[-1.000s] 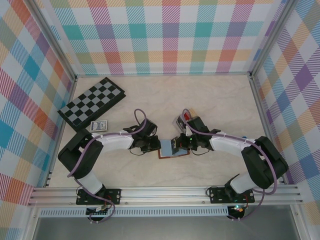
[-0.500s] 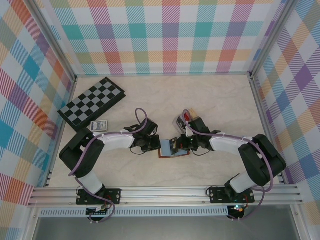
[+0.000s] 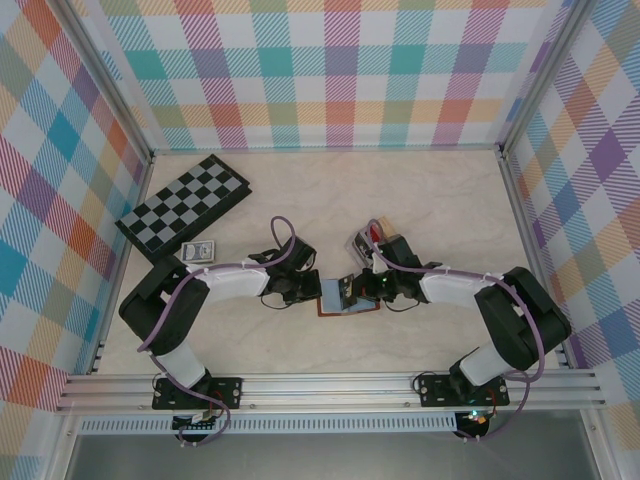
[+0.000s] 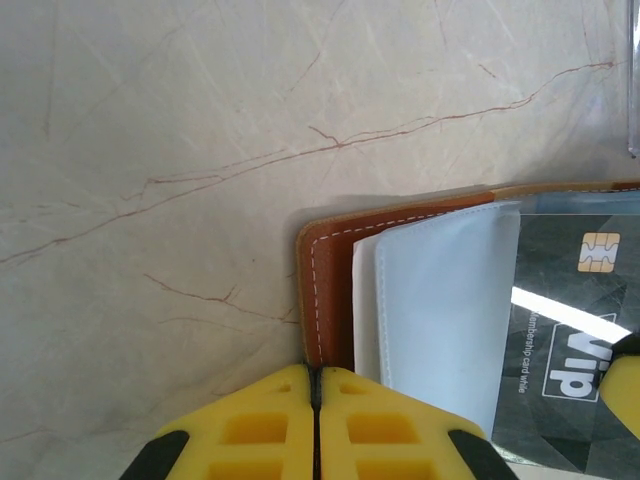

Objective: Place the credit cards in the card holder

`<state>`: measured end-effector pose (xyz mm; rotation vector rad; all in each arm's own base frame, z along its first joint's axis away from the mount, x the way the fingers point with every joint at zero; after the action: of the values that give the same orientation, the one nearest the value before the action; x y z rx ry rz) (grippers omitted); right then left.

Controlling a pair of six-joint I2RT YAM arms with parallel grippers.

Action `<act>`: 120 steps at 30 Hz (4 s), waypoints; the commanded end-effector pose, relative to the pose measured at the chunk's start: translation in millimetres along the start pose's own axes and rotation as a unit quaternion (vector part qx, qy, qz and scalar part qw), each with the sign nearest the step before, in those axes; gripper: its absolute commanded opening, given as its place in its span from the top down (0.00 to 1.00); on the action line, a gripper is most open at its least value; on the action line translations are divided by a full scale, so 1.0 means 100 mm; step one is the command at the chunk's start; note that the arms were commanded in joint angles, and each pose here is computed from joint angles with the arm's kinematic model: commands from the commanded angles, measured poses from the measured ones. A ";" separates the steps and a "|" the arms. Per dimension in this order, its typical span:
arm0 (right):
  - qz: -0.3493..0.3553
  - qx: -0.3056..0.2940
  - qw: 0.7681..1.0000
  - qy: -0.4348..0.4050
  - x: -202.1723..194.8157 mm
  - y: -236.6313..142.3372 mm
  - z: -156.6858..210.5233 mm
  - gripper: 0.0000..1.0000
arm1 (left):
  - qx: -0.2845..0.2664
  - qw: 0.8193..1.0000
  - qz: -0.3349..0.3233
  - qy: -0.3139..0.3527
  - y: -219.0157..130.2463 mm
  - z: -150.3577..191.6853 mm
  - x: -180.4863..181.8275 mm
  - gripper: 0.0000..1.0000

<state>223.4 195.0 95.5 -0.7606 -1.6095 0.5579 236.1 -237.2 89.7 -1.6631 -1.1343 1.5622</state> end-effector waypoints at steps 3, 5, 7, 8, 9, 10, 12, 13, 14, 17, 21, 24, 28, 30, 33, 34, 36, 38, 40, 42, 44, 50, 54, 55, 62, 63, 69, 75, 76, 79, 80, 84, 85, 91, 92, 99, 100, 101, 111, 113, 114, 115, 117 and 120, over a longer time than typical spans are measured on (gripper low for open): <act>0.042 0.011 0.999 0.019 -0.14 -0.04 0.10 0.94 | 0.013 1.000 -0.016 0.007 0.06 0.06 0.03 0.94; 0.058 0.006 0.998 0.021 -0.17 -0.08 0.11 0.94 | 0.013 1.000 -0.017 0.008 0.05 0.06 0.03 0.94; 0.056 -0.002 0.998 0.021 -0.18 -0.10 0.12 0.94 | 0.014 1.000 -0.017 0.008 0.05 0.06 0.03 0.94; 0.052 -0.001 0.998 0.022 -0.18 -0.09 0.12 0.93 | 0.012 1.000 -0.015 0.007 0.05 0.06 0.03 0.94; 0.047 0.003 0.999 0.022 -0.18 -0.07 0.12 0.93 | 0.012 1.000 -0.015 0.006 0.05 0.06 0.03 0.94; 0.049 0.007 0.998 0.027 -0.19 -0.04 0.12 0.94 | 0.012 1.000 -0.015 0.007 0.05 0.06 0.03 0.94; 0.027 0.012 0.999 0.033 -0.19 0.02 0.12 0.94 | 0.014 1.000 -0.014 0.008 0.06 0.06 0.03 0.94; 0.020 0.015 0.999 0.036 -0.18 0.04 0.12 0.94 | 0.014 1.000 -0.013 0.009 0.06 0.06 0.03 0.94; 0.012 0.018 0.999 0.037 -0.17 0.06 0.12 0.94 | 0.014 1.000 -0.014 0.008 0.07 0.06 0.03 0.94; 0.000 0.017 0.999 0.038 -0.15 0.07 0.10 0.94 | 0.014 1.000 -0.015 0.008 0.07 0.06 0.03 0.94; -0.001 0.018 0.999 0.037 -0.15 0.07 0.10 0.94 | 0.013 1.000 -0.016 0.008 0.07 0.05 0.03 0.94; -0.010 0.022 0.999 0.036 -0.12 0.06 0.10 0.94 | 0.013 1.000 -0.017 0.009 0.07 0.05 0.03 0.94; -0.015 0.022 0.999 0.036 -0.11 0.01 0.14 0.93 | 0.012 1.000 -0.019 0.008 0.07 0.05 0.04 0.95; -0.022 0.027 0.999 0.037 -0.10 0.00 0.16 0.94 | 0.012 1.000 -0.021 0.008 0.07 0.06 0.05 0.95; -0.022 0.027 0.998 0.044 -0.10 -0.04 0.19 0.93 | 0.011 1.000 -0.025 0.009 0.06 0.06 0.06 0.95; -0.021 0.024 0.999 0.044 -0.11 -0.04 0.19 0.93 | 0.010 1.000 -0.024 0.008 0.06 0.06 0.06 0.95; -0.022 0.025 0.998 0.047 -0.13 -0.01 0.19 0.92 | 0.009 1.000 -0.024 0.008 0.06 0.07 0.06 0.95; -0.027 0.023 0.998 0.052 -0.13 0.04 0.17 0.92 | 0.011 1.000 -0.023 0.009 0.07 0.07 0.07 0.95; -0.029 0.018 0.998 0.054 -0.15 0.08 0.14 0.92 | 0.013 1.000 -0.022 0.011 0.09 0.07 0.07 0.95; -0.028 0.013 0.998 0.053 -0.14 0.10 0.11 0.93 | 0.014 1.000 -0.023 0.012 0.09 0.07 0.08 0.95; -0.027 0.004 0.998 0.049 -0.13 0.10 0.07 0.92 | 0.015 0.999 -0.028 0.014 0.11 0.08 0.10 0.96; -0.028 0.001 0.999 0.035 -0.13 0.12 0.05 0.92 | 0.020 0.999 -0.033 0.021 0.13 0.09 0.13 0.96; -0.038 0.005 0.999 0.034 -0.11 0.14 0.03 0.91 | 0.023 0.999 -0.034 0.021 0.15 0.10 0.13 0.96; -0.038 0.004 0.999 0.036 -0.10 0.14 0.03 0.90 | 0.023 0.999 -0.034 0.020 0.15 0.10 0.14 0.96; -0.039 0.015 0.999 0.033 -0.02 0.10 0.05 0.82 | 0.021 0.999 -0.036 0.019 0.16 0.09 0.14 0.96; -0.024 0.013 0.999 0.030 -0.02 0.07 0.04 0.80 | 0.020 0.999 -0.036 0.020 0.16 0.09 0.13 0.96; 0.042 0.003 0.999 0.008 -0.03 -0.11 0.03 0.68 | 0.019 0.999 -0.032 0.021 0.15 0.09 0.12 0.96; 0.025 0.019 0.999 0.008 -0.01 -0.02 0.01 0.75 | 0.023 0.999 -0.024 0.021 0.17 0.08 0.10 0.96; 0.025 0.021 0.999 0.009 -0.01 0.00 0.00 0.75 | 0.024 0.999 -0.023 0.023 0.18 0.08 0.09 0.96; 0.024 0.027 0.999 0.010 -0.01 0.06 -0.03 0.81 | 0.026 0.999 -0.023 0.023 0.18 0.08 0.09 0.96; 0.022 0.029 0.999 0.010 -0.01 0.07 -0.04 0.84 | 0.026 0.999 -0.023 0.023 0.18 0.08 0.10 0.96; -0.010 0.033 0.999 -0.002 0.07 0.09 -0.07 0.90 | 0.025 0.999 -0.022 0.024 0.18 0.08 0.10 0.96; -0.016 0.040 0.999 -0.002 0.09 0.10 -0.07 0.91 | 0.024 0.999 -0.023 0.023 0.18 0.08 0.10 0.96; -0.031 0.057 0.998 -0.002 0.16 0.15 -0.08 0.89 | 0.021 0.999 -0.018 0.022 0.17 0.06 0.07 0.96; -0.032 0.058 0.998 -0.004 0.18 0.16 -0.07 0.89 | 0.020 0.999 -0.017 0.022 0.17 0.06 0.07 0.96; -0.044 0.074 0.996 -0.017 0.28 0.24 -0.04 0.88 | 0.017 1.000 -0.012 0.022 0.17 0.05 0.05 0.96; -0.043 0.076 0.996 -0.015 0.28 0.25 -0.04 0.88 | 0.017 1.000 -0.012 0.021 0.17 0.05 0.04 0.96; -0.040 0.077 0.996 -0.013 0.27 0.25 -0.03 0.87 | 0.017 1.000 -0.013 0.021 0.17 0.05 0.04 0.96; 0.049 0.026 0.998 -0.031 0.25 -0.10 -0.01 0.77 | 0.016 0.998 -0.048 0.045 0.09 0.06 0.11 0.97; 0.099 0.020 0.994 -0.036 0.18 -0.18 0.00 0.76 | 0.013 0.997 -0.051 0.052 0.06 0.05 0.10 0.95; 0.127 0.022 0.991 -0.035 0.13 -0.21 0.00 0.76 | 0.013 0.997 -0.048 0.057 0.04 0.05 0.08 0.95; 0.137 0.027 0.990 -0.039 0.10 -0.21 0.02 0.76 | 0.013 0.997 -0.045 0.059 0.03 0.04 0.07 0.95; 0.136 0.038 0.989 -0.040 0.07 -0.18 0.05 0.77 | 0.019 0.997 -0.048 0.064 -0.02 0.05 0.05 0.87; 0.161 0.050 0.985 -0.027 0.00 -0.15 0.07 0.80 | 0.011 0.996 -0.051 0.067 -0.12 0.04 0.03 0.79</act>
<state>219.8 195.1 115.5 -0.8887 -1.5761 0.7753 236.6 -235.6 91.2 -1.6811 -1.0962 1.4362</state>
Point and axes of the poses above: each hand's point on the last joint's axis, 136 mm out from that joint toward the fingers, its own y axis out along the fingers, its own x axis along the line the jaws close on, z = x × y, the point moved 8 cm from there along -y, back along the fingers, and after that the axes turned 1 degree about -y, right-handed, at the moved point
